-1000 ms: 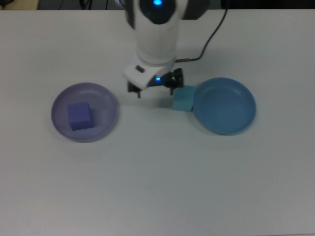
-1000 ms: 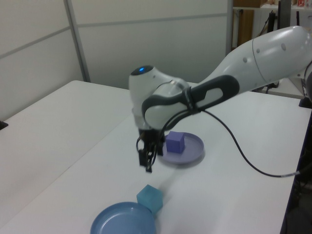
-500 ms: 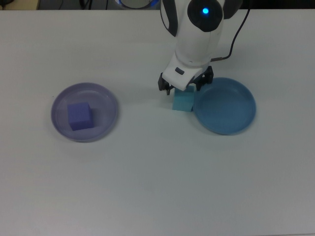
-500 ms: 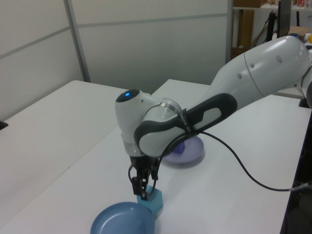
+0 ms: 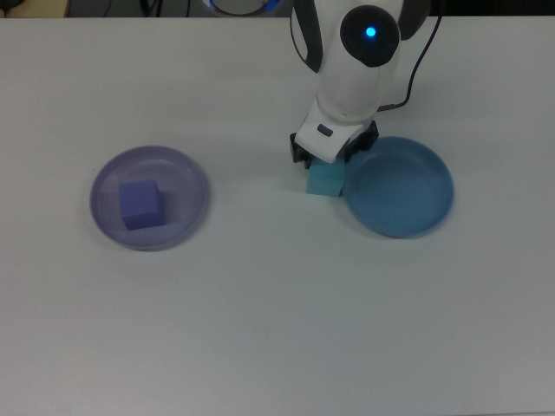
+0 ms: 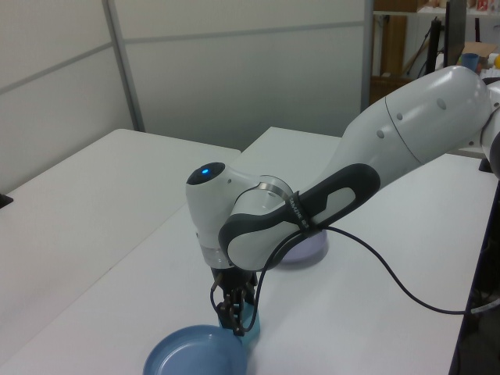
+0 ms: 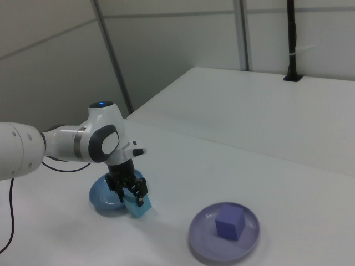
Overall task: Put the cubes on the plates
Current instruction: 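Close the gripper on the light-blue cube and lift it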
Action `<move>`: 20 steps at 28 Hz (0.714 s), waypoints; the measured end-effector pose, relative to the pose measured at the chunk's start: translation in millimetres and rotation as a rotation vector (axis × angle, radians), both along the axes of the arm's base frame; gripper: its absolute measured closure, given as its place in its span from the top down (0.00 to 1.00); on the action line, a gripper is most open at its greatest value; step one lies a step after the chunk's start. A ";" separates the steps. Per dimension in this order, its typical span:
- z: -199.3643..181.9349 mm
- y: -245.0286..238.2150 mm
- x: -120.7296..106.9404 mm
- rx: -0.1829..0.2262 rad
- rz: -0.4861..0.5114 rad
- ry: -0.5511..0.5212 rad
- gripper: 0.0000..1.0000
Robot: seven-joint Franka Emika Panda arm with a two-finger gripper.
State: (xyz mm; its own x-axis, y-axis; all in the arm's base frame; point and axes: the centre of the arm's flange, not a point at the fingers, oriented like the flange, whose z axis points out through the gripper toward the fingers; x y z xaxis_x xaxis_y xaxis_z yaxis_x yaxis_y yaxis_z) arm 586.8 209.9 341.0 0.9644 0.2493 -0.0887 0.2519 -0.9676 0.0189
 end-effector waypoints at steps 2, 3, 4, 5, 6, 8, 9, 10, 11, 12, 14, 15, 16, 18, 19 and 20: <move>0.9 0.0 0.4 0.001 0.000 -0.002 0.67; 1.4 0.0 0.7 0.002 0.000 -0.005 0.64; 1.8 0.1 1.1 0.003 0.000 -0.008 0.63; 2.3 0.3 1.7 0.005 0.000 -0.013 0.60; 2.6 0.2 2.0 0.005 -0.001 -0.015 0.59; 3.3 -1.3 2.7 0.005 -0.003 -0.017 0.56; 3.5 -2.2 3.1 0.005 -0.005 -0.017 0.56; 3.9 -3.7 3.7 0.004 -0.007 -0.018 0.55; 4.8 -5.3 4.3 0.004 -0.010 -0.020 0.55; 6.2 -7.0 4.9 0.003 -0.013 -0.022 0.55; 11.5 -11.0 6.4 0.005 -0.019 -0.029 0.55; 14.9 -12.3 7.1 0.006 -0.022 -0.035 0.55; 18.6 -12.9 7.9 0.008 -0.023 -0.041 0.55; 28.3 -12.9 9.3 0.011 -0.024 -0.053 0.55; 34.5 -11.9 9.5 0.011 -0.023 -0.057 0.55; 38.5 -10.7 9.6 0.012 -0.021 -0.060 0.55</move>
